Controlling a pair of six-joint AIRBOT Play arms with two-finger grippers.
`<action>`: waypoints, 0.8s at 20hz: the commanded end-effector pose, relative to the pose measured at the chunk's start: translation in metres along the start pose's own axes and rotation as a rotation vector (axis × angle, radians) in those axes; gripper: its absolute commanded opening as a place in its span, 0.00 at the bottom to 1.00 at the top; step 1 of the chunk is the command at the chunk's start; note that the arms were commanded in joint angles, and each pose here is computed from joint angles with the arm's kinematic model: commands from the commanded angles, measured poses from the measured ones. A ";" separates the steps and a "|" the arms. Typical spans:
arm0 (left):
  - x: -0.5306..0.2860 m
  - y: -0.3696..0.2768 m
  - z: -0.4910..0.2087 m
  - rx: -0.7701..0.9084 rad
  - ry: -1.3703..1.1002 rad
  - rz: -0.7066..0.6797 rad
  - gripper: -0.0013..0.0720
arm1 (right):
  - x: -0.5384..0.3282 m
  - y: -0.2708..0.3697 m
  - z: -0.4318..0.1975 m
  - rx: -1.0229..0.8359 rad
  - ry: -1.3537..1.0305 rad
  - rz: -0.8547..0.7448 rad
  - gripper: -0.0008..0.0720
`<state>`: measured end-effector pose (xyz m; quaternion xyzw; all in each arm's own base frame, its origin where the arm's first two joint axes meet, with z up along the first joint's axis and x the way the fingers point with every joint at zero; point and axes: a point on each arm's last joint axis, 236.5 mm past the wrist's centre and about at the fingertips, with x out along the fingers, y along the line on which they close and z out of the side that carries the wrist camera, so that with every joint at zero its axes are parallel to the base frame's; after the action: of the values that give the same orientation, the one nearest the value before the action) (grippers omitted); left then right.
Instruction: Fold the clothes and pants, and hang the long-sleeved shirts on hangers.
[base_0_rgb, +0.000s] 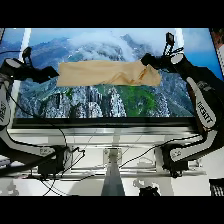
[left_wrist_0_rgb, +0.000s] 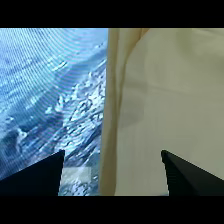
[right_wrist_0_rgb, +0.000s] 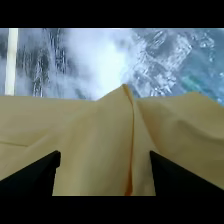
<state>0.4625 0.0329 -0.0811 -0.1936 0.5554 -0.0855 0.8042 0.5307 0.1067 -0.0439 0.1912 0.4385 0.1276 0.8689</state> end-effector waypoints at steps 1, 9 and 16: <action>0.023 -0.018 -0.016 0.042 0.067 -0.081 0.80 | -0.001 0.006 -0.019 -0.016 0.080 0.021 0.87; 0.044 -0.057 -0.012 0.158 0.048 -0.077 0.04 | 0.000 0.052 -0.022 -0.093 0.108 0.087 0.71; -0.086 -0.135 0.016 0.366 -0.133 -0.101 0.03 | 0.003 0.162 -0.028 -0.210 0.096 0.216 0.02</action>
<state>0.4762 -0.0409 -0.0044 -0.1092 0.4927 -0.1840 0.8435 0.5104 0.2166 -0.0028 0.1402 0.4446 0.2453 0.8500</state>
